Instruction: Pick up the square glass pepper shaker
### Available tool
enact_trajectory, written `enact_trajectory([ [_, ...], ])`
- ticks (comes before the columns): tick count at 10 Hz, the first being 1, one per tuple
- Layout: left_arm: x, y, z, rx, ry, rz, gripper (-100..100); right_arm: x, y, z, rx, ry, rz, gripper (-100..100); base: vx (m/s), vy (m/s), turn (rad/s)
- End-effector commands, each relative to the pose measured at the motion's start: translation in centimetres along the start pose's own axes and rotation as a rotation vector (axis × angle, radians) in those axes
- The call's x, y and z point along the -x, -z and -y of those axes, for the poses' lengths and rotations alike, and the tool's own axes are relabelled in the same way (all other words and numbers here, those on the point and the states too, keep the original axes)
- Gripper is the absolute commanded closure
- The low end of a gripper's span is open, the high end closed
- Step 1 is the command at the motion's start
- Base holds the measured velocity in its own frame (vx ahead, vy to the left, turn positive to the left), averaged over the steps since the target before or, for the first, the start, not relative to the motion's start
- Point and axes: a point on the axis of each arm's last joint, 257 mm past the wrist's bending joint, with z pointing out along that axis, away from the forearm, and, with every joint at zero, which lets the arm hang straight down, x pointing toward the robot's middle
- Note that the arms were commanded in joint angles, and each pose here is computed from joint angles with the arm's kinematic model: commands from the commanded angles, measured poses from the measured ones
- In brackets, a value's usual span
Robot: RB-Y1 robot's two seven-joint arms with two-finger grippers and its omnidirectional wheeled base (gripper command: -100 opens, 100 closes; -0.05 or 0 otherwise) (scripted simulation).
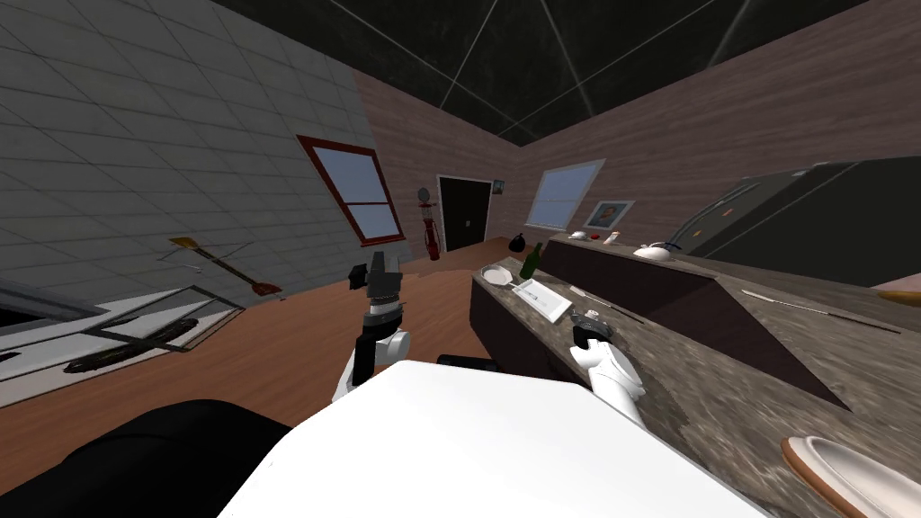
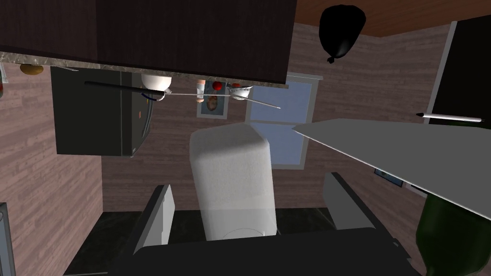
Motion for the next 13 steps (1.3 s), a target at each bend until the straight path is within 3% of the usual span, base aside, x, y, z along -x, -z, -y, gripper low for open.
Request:
enact_trajectory([
  [1, 0.0, 0.0, 0.0, 0.000, 0.000, 0.000, 0, 0.6, 0.4, -2.6, 0.037, 0.012, 0.014, -100, 0.087, -0.007, -0.406],
  [4, 0.0, 0.0, 0.0, 0.000, 0.000, 0.000, 0, 0.7, 0.4, -3.3, 0.049, -0.008, 0.019, -100, 0.025, 0.004, -0.014],
  [5, 0.0, 0.0, 0.0, 0.000, 0.000, 0.000, 0, 2.1, 1.1, -6.2, 0.080, -0.004, 0.047, -100, 0.066, -0.006, -0.343],
  [6, 0.0, 0.0, 0.0, 0.000, 0.000, 0.000, 0, 2.2, 1.1, -5.7, 0.069, 0.025, 0.055, -100, 0.084, -0.004, -0.335],
  [8, 0.0, 0.0, 0.0, 0.000, 0.000, 0.000, 0, 2.4, 1.4, -8.1, 0.113, 0.016, 0.060, -100, 0.024, 0.009, -0.087],
  [11, 0.0, 0.0, 0.0, 0.000, 0.000, 0.000, 0, 2.4, 1.5, -8.3, 0.116, -0.004, 0.059, -100, -0.001, -0.001, 0.003],
  [12, 0.0, 0.0, 0.0, 0.000, 0.000, 0.000, 0, 2.4, 1.5, -8.3, 0.117, -0.007, 0.059, 100, -0.001, 0.000, -0.015],
  [13, 0.0, 0.0, 0.0, 0.000, 0.000, 0.000, 0, 2.4, 1.5, -8.0, 0.112, -0.005, 0.060, 100, 0.000, 0.000, 0.000],
])
